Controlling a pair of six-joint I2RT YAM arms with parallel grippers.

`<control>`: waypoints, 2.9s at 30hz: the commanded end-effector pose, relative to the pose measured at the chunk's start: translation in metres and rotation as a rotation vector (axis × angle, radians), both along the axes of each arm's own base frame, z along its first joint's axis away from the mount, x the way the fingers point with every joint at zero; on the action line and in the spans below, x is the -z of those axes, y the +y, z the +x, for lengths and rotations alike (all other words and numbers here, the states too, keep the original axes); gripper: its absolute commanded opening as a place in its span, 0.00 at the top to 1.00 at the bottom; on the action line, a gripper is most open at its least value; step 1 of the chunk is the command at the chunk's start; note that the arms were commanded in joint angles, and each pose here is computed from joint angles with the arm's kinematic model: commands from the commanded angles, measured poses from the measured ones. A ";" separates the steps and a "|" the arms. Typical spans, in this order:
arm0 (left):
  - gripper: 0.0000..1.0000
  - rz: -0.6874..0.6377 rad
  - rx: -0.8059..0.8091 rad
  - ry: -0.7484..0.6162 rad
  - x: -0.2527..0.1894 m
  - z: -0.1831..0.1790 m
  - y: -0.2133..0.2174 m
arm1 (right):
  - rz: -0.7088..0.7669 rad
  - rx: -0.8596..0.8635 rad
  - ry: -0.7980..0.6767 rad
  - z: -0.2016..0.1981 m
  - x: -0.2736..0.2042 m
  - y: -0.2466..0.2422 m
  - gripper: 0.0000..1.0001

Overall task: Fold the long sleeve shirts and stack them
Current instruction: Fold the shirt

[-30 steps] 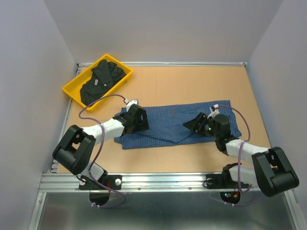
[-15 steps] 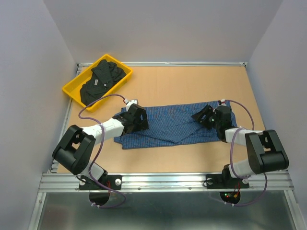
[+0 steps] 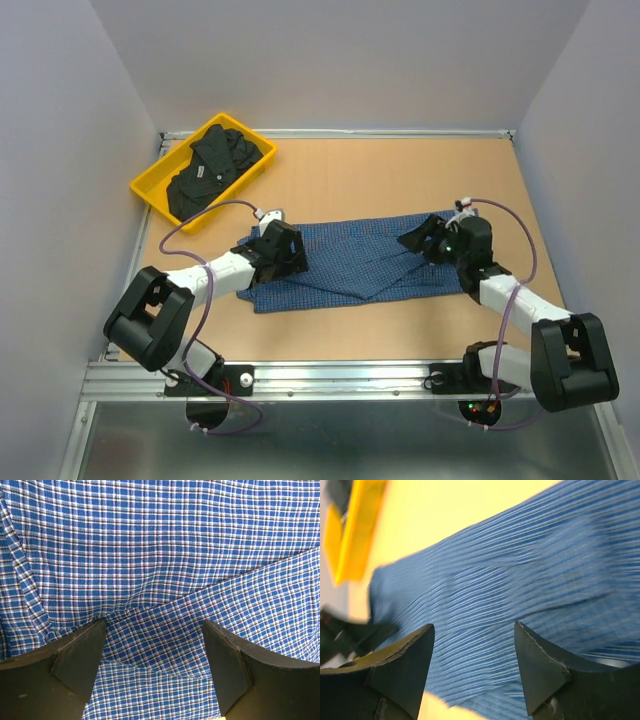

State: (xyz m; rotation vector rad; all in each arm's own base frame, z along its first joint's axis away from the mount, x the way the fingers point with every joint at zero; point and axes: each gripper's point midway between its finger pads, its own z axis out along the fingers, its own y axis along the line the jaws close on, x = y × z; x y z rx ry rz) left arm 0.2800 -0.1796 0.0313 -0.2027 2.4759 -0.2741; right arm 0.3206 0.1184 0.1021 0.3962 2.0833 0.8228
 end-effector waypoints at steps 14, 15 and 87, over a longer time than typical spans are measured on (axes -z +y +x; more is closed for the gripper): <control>0.11 -0.014 -0.050 0.020 0.004 -0.012 0.010 | 0.303 -0.699 -0.037 -0.094 -0.034 0.199 0.30; 0.11 -0.014 -0.055 0.016 0.004 -0.012 0.011 | 0.307 -0.710 -0.033 -0.096 -0.029 0.201 0.30; 0.07 0.156 0.222 -0.229 -0.030 0.262 -0.139 | -0.295 -0.503 0.375 -0.133 0.046 0.186 0.25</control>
